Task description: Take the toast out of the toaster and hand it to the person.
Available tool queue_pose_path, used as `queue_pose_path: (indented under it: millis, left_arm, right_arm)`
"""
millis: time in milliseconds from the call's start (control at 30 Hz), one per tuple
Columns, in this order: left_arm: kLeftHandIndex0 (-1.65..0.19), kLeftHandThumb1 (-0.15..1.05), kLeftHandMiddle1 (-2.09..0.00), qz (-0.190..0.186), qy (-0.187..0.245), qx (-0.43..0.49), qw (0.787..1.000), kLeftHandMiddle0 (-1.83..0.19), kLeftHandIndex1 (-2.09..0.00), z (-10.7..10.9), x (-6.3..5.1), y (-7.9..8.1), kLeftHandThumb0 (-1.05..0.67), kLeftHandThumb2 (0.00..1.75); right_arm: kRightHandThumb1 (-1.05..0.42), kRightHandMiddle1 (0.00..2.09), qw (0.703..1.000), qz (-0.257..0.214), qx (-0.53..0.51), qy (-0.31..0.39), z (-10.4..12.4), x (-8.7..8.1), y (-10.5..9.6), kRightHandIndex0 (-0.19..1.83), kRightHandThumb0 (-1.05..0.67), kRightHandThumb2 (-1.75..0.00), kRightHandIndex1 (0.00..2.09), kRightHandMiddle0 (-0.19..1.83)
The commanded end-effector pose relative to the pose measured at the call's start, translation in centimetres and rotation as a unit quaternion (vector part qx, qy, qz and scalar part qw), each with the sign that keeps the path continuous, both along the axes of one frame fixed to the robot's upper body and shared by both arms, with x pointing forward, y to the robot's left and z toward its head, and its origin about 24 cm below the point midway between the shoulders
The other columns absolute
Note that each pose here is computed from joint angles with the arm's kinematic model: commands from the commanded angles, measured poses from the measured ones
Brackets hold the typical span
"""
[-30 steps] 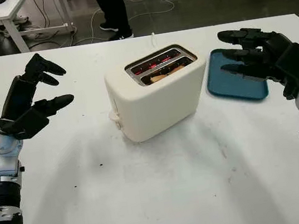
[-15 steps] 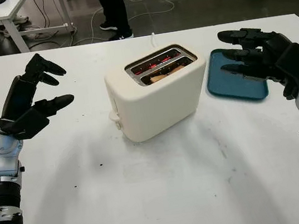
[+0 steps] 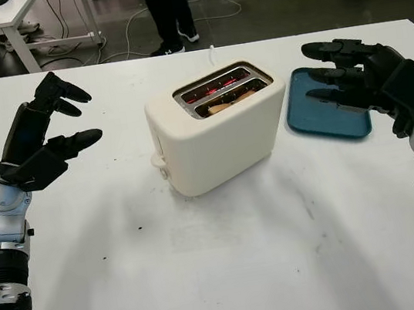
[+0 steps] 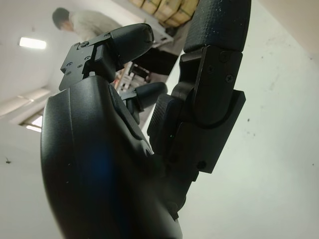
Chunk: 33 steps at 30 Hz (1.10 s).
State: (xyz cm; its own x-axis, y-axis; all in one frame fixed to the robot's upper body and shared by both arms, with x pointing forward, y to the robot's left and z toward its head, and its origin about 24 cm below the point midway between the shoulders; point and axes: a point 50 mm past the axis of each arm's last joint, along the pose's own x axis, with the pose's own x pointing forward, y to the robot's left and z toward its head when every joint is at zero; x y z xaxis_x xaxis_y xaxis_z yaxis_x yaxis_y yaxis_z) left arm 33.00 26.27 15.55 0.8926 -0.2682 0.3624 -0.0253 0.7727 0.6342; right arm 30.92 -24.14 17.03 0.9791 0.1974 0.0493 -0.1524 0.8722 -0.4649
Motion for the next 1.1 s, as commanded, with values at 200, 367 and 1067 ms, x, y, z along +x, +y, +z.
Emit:
queue_pose_path:
  millis: [200,367,1067]
  left_arm:
    - [-0.07,0.92,-1.64,-0.002,-0.012,0.007,1.000,-0.07,-1.54,0.74,0.15,-0.04,-1.05,0.18]
    - [-0.07,0.92,-1.64,-0.003,-0.010,0.005,1.000,-0.07,-1.54,0.72,0.15,-0.06,-1.05,0.18]
    - [-0.08,0.92,-1.63,-0.003,-0.011,0.003,1.000,-0.07,-1.52,0.68,0.19,-0.07,-1.05,0.17]
  right_arm:
    - [-0.87,0.00,1.000,0.004,0.000,-0.010,0.49,0.10,-0.04,0.56,-0.35,0.00,0.01,0.52]
    - [-0.87,0.00,1.000,0.004,0.002,-0.011,0.57,-0.01,0.01,0.55,-0.33,0.00,0.00,0.51]
    - [-0.88,0.00,1.000,0.001,0.002,-0.009,0.52,-0.06,-0.03,0.55,-0.34,0.00,0.01,0.52]
